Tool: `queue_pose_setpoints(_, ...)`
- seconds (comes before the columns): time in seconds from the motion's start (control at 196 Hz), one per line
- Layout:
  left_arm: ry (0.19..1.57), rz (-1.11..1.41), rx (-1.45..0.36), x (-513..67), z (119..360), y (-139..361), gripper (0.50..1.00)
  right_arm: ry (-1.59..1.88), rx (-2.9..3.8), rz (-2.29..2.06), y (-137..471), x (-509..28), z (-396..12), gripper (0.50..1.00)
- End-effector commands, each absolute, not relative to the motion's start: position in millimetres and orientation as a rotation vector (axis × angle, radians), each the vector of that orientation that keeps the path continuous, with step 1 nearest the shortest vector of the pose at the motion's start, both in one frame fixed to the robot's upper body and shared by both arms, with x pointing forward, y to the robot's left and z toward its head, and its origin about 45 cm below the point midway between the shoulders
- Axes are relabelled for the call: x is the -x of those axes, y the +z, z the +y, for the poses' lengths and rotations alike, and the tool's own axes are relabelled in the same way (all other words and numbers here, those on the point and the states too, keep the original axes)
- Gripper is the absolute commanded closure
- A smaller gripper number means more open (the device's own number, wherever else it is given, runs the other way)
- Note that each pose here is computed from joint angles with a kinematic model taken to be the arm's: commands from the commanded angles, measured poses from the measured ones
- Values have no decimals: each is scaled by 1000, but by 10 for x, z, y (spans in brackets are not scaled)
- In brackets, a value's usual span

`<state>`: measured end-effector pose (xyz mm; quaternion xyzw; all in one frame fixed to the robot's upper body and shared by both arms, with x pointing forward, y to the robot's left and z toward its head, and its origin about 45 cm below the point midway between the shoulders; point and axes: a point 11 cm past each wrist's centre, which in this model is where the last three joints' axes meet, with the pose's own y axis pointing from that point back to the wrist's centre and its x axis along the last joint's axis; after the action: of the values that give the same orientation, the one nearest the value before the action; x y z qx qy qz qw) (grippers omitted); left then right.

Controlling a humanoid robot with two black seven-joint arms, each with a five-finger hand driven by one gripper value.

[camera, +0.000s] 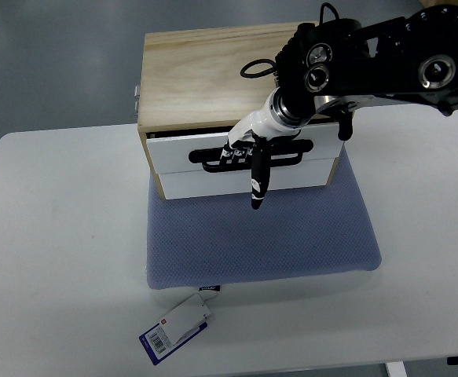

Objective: Open wood drawer with right hand
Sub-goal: 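Pull the upper drawer handle toward the robot with the right hand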

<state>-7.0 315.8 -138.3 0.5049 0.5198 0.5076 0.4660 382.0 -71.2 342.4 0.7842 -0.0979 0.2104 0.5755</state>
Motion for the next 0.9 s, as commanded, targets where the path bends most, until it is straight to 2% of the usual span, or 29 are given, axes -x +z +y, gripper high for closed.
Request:
queue_pose_setpoints(0.0, 1245, 1276, -1240, 71, 3157, -1383, 500, 505, -1843, -212, 3478, -3763, -667, 556)
queue_pose_setpoints(0.895, 1246, 1275, -1241, 71, 3163, -1382, 500, 420, -1889, -26, 3529, -3428, -619, 556)
